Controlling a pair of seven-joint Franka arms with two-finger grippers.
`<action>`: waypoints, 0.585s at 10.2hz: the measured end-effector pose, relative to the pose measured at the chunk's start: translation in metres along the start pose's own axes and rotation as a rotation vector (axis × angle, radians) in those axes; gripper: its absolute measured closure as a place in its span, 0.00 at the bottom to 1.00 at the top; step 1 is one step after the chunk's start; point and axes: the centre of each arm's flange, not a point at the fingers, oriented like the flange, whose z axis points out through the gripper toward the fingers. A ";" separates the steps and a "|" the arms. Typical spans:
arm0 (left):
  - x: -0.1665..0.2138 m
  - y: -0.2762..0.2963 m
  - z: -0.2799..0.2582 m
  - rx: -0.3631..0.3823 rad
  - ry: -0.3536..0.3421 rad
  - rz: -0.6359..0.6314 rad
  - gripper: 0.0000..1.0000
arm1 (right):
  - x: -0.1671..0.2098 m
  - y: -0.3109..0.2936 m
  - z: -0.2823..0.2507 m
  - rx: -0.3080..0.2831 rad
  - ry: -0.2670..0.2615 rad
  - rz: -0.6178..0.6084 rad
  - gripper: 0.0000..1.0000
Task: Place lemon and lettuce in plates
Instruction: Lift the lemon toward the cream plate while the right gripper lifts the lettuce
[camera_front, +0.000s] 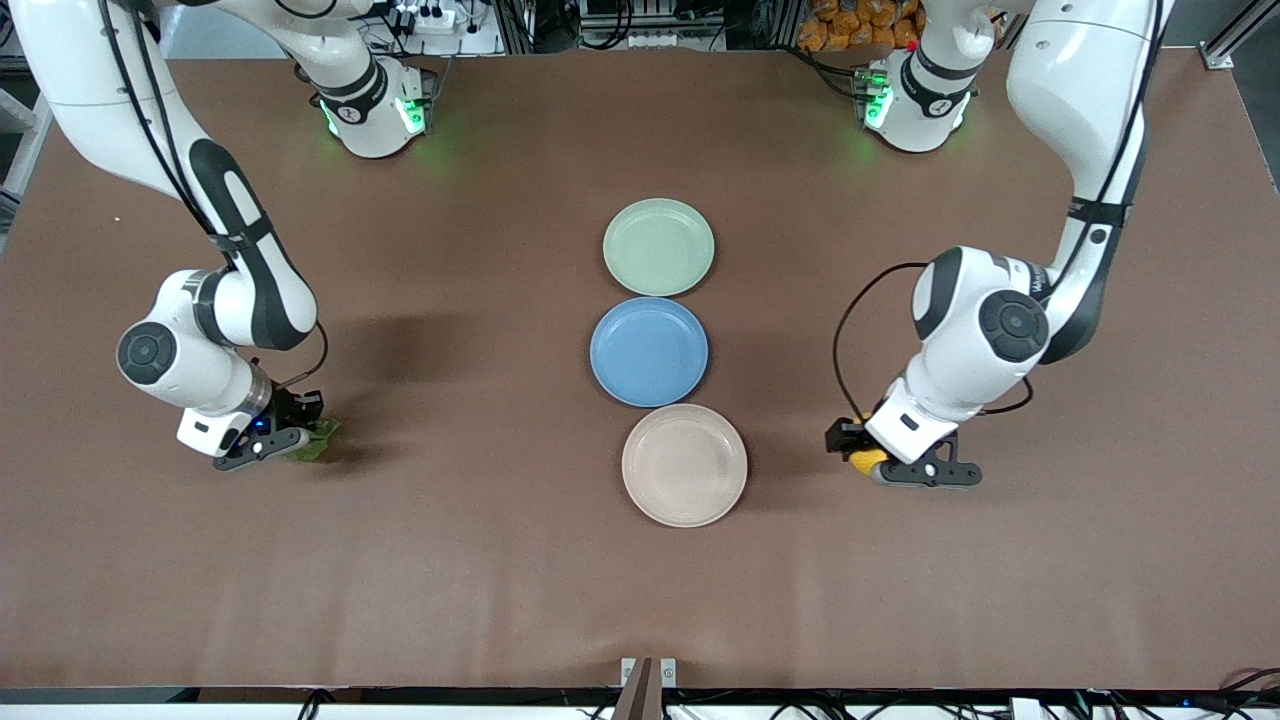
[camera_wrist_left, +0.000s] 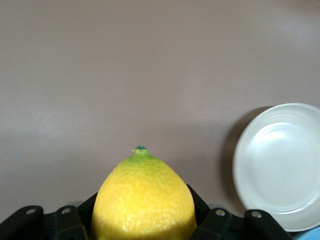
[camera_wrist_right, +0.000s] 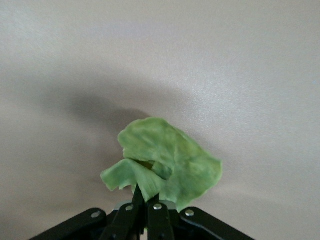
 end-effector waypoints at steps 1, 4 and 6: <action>-0.001 0.022 0.006 -0.025 -0.005 -0.027 0.41 | -0.002 -0.006 -0.007 0.004 0.002 0.002 0.96; 0.010 0.080 0.027 -0.123 -0.013 -0.127 0.41 | 0.008 -0.048 -0.030 0.038 -0.022 0.064 0.96; 0.010 0.104 0.046 -0.155 -0.028 -0.152 0.41 | 0.017 -0.084 -0.050 0.061 -0.036 0.113 0.96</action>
